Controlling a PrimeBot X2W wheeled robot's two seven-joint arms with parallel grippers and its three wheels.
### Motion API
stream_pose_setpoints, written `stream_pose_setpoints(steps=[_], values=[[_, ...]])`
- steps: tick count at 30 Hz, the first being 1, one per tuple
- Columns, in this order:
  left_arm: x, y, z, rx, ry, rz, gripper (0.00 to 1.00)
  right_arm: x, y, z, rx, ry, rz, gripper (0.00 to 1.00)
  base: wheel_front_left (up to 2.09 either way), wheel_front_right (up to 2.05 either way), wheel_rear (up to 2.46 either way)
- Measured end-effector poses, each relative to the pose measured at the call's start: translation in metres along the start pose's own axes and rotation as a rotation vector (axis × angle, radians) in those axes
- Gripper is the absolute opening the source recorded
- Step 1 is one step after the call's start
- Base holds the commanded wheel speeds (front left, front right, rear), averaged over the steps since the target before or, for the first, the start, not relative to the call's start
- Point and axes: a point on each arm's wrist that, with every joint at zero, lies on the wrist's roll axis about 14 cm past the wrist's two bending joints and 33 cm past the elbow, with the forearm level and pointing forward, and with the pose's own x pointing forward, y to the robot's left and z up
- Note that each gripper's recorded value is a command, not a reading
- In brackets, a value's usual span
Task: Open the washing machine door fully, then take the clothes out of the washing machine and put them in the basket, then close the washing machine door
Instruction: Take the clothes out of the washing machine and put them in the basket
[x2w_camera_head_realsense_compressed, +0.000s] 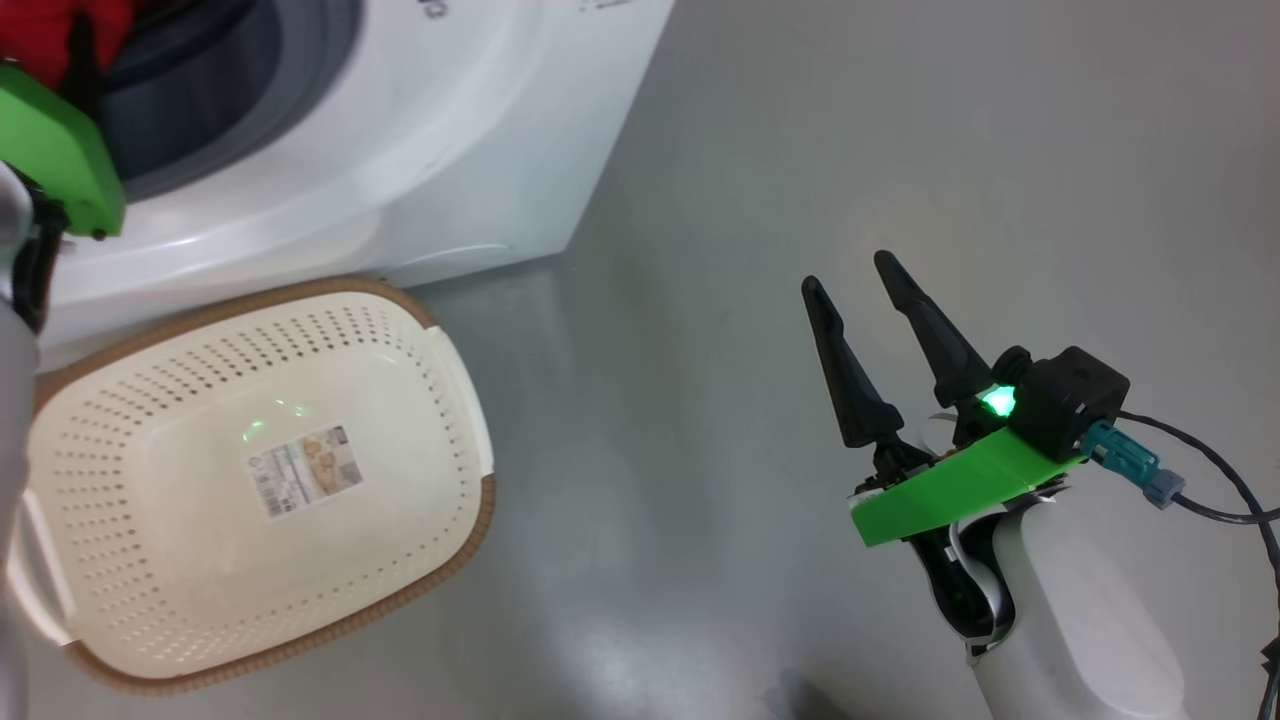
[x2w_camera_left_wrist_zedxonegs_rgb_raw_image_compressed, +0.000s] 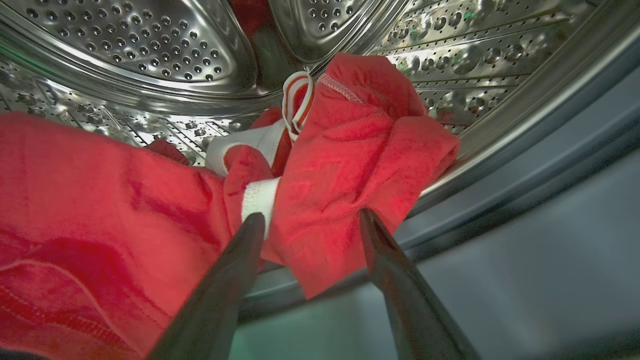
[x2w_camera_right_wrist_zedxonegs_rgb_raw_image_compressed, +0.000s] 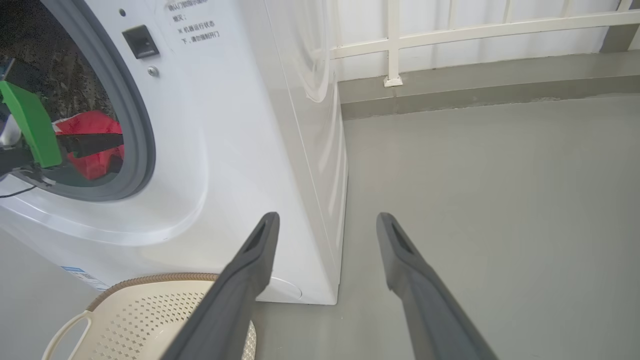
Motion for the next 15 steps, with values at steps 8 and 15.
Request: stream_pose_setpoints(steps=[8,15], values=[[0.015,-0.005,-0.015,0.006,0.040,-0.014,0.73,-0.004,-0.012,-0.005,-0.014,0.020,-0.035,1.00,0.00,0.00,0.00],[0.015,-0.005,-0.012,0.000,0.026,-0.011,0.00,-0.005,-0.013,-0.003,-0.013,0.012,-0.041,1.00,0.00,0.00,0.00]])
